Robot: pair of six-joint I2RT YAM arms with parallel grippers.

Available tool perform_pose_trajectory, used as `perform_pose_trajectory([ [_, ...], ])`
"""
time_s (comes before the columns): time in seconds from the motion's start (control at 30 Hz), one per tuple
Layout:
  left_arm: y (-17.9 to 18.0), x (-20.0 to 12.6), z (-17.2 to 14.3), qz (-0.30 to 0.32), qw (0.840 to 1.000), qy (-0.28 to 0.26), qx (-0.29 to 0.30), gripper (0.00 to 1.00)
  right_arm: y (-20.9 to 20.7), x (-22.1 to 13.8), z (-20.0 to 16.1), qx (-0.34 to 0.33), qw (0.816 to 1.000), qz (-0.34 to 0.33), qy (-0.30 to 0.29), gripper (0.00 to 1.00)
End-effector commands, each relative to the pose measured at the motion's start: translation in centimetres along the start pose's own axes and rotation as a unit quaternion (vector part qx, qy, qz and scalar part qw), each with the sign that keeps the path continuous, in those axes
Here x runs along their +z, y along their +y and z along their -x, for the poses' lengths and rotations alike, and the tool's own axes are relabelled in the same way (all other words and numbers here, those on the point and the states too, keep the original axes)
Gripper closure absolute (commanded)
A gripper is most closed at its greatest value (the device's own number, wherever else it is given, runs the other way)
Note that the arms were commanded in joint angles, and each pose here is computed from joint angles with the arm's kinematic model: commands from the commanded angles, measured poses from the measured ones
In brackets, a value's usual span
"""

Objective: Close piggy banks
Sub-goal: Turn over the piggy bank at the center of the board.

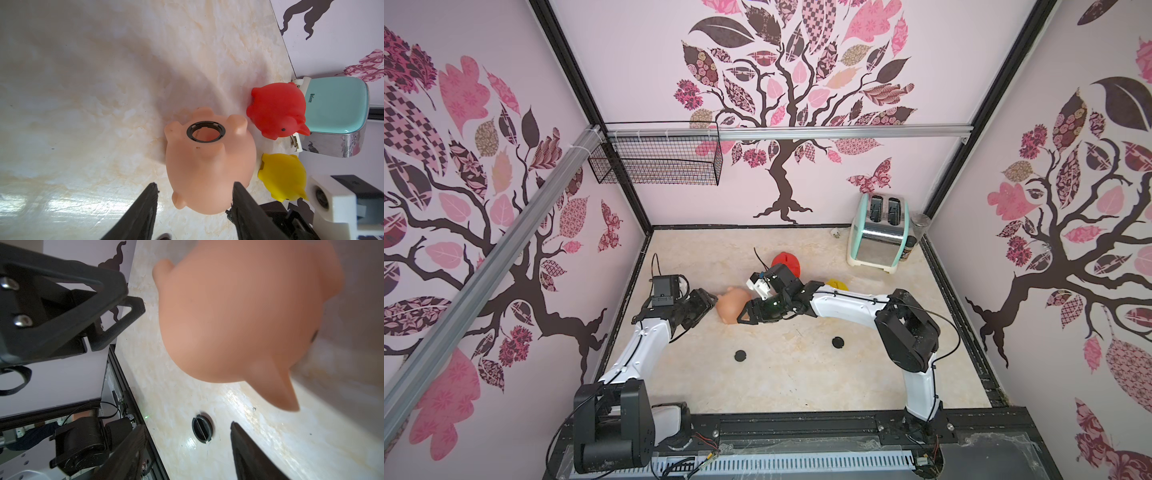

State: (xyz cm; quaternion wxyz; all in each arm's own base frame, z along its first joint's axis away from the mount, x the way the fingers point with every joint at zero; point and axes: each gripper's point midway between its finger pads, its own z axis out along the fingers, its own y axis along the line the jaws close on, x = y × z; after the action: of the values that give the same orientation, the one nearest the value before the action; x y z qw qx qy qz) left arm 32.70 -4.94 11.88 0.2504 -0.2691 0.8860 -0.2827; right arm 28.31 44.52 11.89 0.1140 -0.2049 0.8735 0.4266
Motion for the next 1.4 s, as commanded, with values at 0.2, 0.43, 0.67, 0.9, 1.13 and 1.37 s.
perform_pose_trajectory([
  [0.2,0.1,-2.1,-0.9,0.007,1.000,-0.013,0.020,0.41,-1.7,-3.8,4.6,-0.013,0.996,-0.048,-0.071,0.33],
  [0.43,0.3,-1.8,-1.7,0.004,1.000,-0.003,0.019,0.42,-2.4,-2.0,5.1,-0.003,0.998,-0.041,-0.055,0.33],
  [0.67,0.1,-0.6,-1.6,-0.007,1.000,0.013,0.010,0.42,-2.7,-0.5,4.1,0.021,0.999,-0.017,-0.033,0.33],
  [0.9,-0.1,0.6,-1.0,-0.007,1.000,0.022,0.002,0.42,-1.5,-0.4,3.0,0.017,1.000,-0.004,-0.026,0.33],
  [1.13,-0.2,1.2,-0.2,-0.001,1.000,0.023,0.005,0.42,0.3,0.7,1.3,0.012,1.000,0.014,-0.003,0.33],
  [1.37,-0.4,1.5,0.4,0.005,1.000,0.028,0.014,0.42,1.9,0.7,0.3,0.003,0.999,0.032,0.002,0.33],
])
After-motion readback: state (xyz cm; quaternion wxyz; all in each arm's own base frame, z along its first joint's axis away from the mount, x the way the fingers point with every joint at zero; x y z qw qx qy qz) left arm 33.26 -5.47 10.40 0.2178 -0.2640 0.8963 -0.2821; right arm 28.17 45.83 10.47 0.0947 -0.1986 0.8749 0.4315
